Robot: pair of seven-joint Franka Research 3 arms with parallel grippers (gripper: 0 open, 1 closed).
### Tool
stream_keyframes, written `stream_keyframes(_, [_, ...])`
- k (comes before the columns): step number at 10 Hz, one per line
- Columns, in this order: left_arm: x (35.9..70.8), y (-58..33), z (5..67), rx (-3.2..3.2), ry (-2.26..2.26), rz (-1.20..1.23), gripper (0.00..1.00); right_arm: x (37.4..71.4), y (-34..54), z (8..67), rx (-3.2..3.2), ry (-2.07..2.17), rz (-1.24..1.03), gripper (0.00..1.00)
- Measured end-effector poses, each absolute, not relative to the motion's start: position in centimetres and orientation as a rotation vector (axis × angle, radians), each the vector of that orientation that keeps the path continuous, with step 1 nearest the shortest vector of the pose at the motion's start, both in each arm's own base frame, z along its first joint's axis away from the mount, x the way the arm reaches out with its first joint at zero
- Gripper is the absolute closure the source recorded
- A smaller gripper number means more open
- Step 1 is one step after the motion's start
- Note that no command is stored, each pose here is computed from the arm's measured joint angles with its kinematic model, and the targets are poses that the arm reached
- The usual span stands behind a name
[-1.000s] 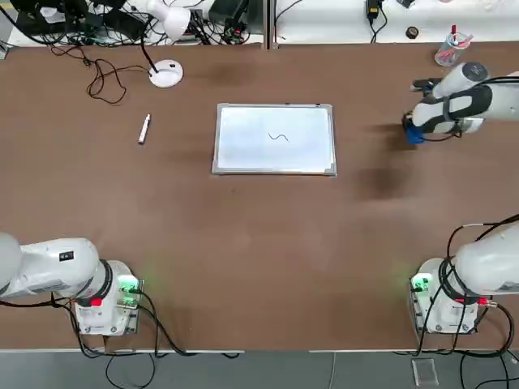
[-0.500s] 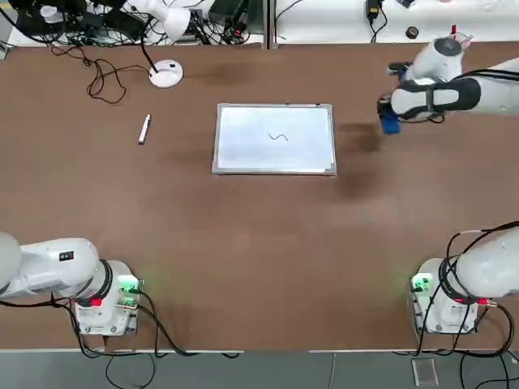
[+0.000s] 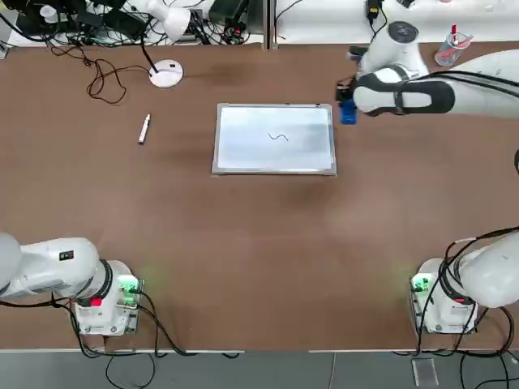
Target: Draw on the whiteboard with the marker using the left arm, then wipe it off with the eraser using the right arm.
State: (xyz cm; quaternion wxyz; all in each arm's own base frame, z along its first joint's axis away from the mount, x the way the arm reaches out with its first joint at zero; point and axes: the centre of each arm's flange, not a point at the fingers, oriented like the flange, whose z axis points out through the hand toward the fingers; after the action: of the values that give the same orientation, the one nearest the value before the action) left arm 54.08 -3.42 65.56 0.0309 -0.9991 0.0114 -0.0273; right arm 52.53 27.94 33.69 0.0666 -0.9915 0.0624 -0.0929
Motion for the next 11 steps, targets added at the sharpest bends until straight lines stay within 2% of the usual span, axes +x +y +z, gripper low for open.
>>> stream_keyframes(5, [54.2, -2.6, 64.9, -3.081, 0.021, -0.062, 0.00, 50.8, 37.2, 31.1, -2.945, 0.261, -0.257, 0.44])
stream_keyframes(11, [54.5, -3.5, 63.7, -3.085, 0.050, -0.028, 0.00, 50.8, 40.7, 24.2, -2.946, 0.262, -0.254, 0.44])
